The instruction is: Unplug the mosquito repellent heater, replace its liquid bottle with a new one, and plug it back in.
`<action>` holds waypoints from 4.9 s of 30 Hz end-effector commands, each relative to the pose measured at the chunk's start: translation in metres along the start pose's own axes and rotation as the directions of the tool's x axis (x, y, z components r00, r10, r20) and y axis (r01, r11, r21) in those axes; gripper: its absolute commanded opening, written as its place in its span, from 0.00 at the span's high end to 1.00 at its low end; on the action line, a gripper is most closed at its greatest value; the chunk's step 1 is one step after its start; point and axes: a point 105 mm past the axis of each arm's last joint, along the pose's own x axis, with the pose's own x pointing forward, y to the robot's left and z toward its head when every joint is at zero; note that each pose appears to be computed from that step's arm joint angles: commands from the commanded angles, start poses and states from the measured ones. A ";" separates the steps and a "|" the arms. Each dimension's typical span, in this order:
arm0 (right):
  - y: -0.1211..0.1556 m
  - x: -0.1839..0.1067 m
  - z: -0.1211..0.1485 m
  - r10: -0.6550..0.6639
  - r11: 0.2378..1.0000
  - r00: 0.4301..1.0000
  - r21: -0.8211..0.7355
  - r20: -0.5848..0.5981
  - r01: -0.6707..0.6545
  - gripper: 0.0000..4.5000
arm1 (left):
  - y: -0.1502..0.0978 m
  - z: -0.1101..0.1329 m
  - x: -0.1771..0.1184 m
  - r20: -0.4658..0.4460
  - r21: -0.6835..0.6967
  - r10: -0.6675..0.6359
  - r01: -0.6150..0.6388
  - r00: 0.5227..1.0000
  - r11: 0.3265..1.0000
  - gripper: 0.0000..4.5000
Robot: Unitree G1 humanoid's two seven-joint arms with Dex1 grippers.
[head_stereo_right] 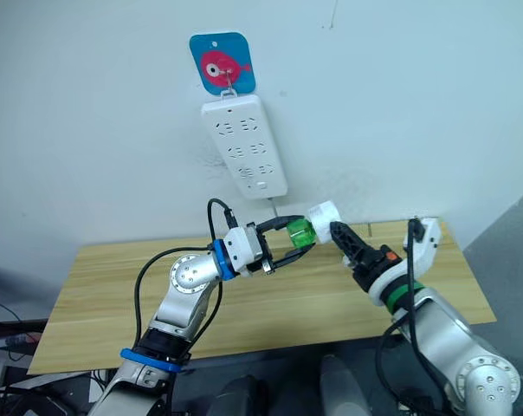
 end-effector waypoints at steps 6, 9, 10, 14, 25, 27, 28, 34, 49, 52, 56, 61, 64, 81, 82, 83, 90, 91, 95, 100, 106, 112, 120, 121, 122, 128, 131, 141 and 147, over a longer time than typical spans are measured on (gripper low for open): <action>0.019 0.014 0.006 0.069 0.994 0.996 0.075 0.061 -0.073 0.00 | 0.004 0.010 0.007 0.037 0.082 0.016 -0.019 0.999 0.996 0.50; 0.018 0.023 0.002 0.062 0.993 0.997 0.096 0.056 -0.067 0.00 | 0.002 0.012 0.009 0.050 0.095 0.015 -0.020 0.999 0.995 0.50; 0.017 0.025 0.000 0.053 0.993 0.997 0.101 0.054 -0.058 0.00 | 0.002 0.013 0.010 0.053 0.101 0.015 -0.021 0.998 0.995 0.50; 0.019 0.032 -0.001 0.051 0.990 0.997 0.126 0.062 -0.058 0.00 | 0.002 0.014 0.011 0.054 0.120 0.020 -0.027 0.998 0.992 0.50; 0.023 0.036 0.000 0.055 0.980 0.995 0.186 0.088 -0.071 0.31 | 0.000 0.014 0.008 0.065 0.134 0.028 -0.037 0.998 0.990 0.50; 0.023 0.036 -0.001 0.057 0.979 0.995 0.192 0.083 -0.072 0.31 | -0.006 0.018 0.008 0.095 0.105 -0.004 -0.006 0.996 0.994 0.50; 0.023 0.037 -0.002 0.055 0.978 0.995 0.197 0.082 -0.070 0.31 | -0.007 0.019 0.007 0.104 0.107 -0.004 -0.007 0.995 0.994 0.50; 0.023 0.037 0.000 0.050 0.972 0.994 0.223 0.096 -0.070 0.31 | 0.005 0.013 -0.008 0.050 0.071 0.070 -0.073 0.996 0.995 0.14; 0.011 0.024 -0.005 0.110 0.647 0.981 -0.737 -0.162 -0.195 0.32 | 0.050 0.007 -0.104 -0.281 -0.521 0.122 -0.258 0.952 0.813 0.01; 0.009 0.021 -0.013 0.106 0.505 0.964 -0.822 -0.244 -0.263 0.32 | 0.066 0.009 -0.107 -0.284 -0.523 0.145 -0.280 0.948 0.805 0.01; 0.014 0.019 -0.020 0.130 0.386 0.941 -0.859 -0.311 -0.337 0.32 | 0.085 0.003 -0.107 -0.284 -0.535 0.182 -0.313 0.941 0.784 0.01; 0.018 0.020 -0.019 0.152 0.346 0.936 -0.870 -0.319 -0.353 0.32 | 0.102 -0.007 -0.109 -0.286 -0.529 0.195 -0.325 0.938 0.784 0.01; 0.020 0.021 -0.017 0.160 0.338 0.934 -0.871 -0.320 -0.357 0.32 | 0.107 -0.011 -0.103 -0.271 -0.529 0.168 -0.293 0.948 0.797 0.01; 0.027 0.020 -0.018 0.172 0.336 0.929 -0.867 -0.329 -0.369 0.32 | 0.132 -0.014 -0.048 -0.182 -0.495 0.093 -0.173 0.979 0.851 0.01; 0.027 0.020 -0.018 0.172 0.336 0.929 -0.867 -0.329 -0.369 0.32 | 0.132 -0.014 -0.046 -0.178 -0.494 0.085 -0.164 0.980 0.854 0.01; 0.027 0.020 -0.018 0.171 0.337 0.930 -0.867 -0.326 -0.366 0.32 | 0.132 -0.014 -0.042 -0.169 -0.496 0.075 -0.151 0.983 0.855 0.01; 0.027 0.019 -0.019 0.172 0.348 0.929 -0.862 -0.327 -0.368 0.32 | 0.135 -0.008 -0.034 -0.130 -0.482 0.059 -0.115 0.990 0.869 0.09; 0.028 0.019 -0.020 0.172 0.349 0.929 -0.862 -0.327 -0.368 0.32 | 0.136 -0.008 -0.034 -0.128 -0.480 0.060 -0.115 0.990 0.870 0.14; 0.028 0.018 -0.021 0.174 0.349 0.926 -0.859 -0.334 -0.375 0.32 | 0.138 -0.009 -0.031 -0.135 -0.460 0.075 -0.130 0.988 0.879 0.35; 0.028 0.018 -0.021 0.174 0.348 0.925 -0.858 -0.337 -0.378 0.32 | 0.143 -0.010 -0.035 -0.131 -0.452 0.122 -0.169 0.984 0.876 0.35; 0.029 0.018 -0.021 0.176 0.344 0.924 -0.858 -0.340 -0.381 0.32 | 0.151 -0.011 -0.037 -0.124 -0.471 0.175 -0.214 0.977 0.856 0.35; 0.030 0.018 -0.022 0.179 0.342 0.922 -0.857 -0.342 -0.385 0.32 | 0.145 -0.018 -0.038 -0.155 -0.467 0.138 -0.195 0.978 0.863 0.35; 0.040 0.019 -0.023 0.209 0.326 0.911 -0.853 -0.357 -0.409 0.32 | 0.143 -0.018 -0.030 -0.152 -0.456 0.102 -0.161 0.983 0.875 0.35; 0.042 0.019 -0.022 0.215 0.328 0.910 -0.852 -0.354 -0.408 0.32 | 0.144 -0.016 -0.028 -0.141 -0.458 0.104 -0.158 0.985 0.875 0.35; 0.043 0.019 -0.021 0.220 0.330 0.910 -0.851 -0.352 -0.408 0.32 | 0.145 -0.015 -0.027 -0.134 -0.459 0.105 -0.155 0.985 0.875 0.35; 0.050 0.029 -0.015 0.228 0.363 0.926 -0.856 -0.302 -0.368 0.32 | 0.143 -0.012 -0.024 -0.114 -0.474 0.093 -0.136 0.989 0.870 0.67; 0.057 0.041 -0.009 0.224 0.383 0.940 -0.863 -0.258 -0.328 0.32 | 0.141 -0.012 -0.025 -0.112 -0.483 0.081 -0.126 0.990 0.867 0.70; 0.064 0.074 0.009 0.131 0.380 0.973 -0.897 -0.188 -0.224 0.32 | 0.136 -0.010 -0.033 -0.143 -0.497 0.039 -0.106 0.989 0.861 0.70; 0.068 0.085 0.011 0.127 0.372 0.976 -0.904 -0.175 -0.211 0.32 | 0.134 -0.009 -0.034 -0.154 -0.490 0.030 -0.103 0.988 0.865 0.70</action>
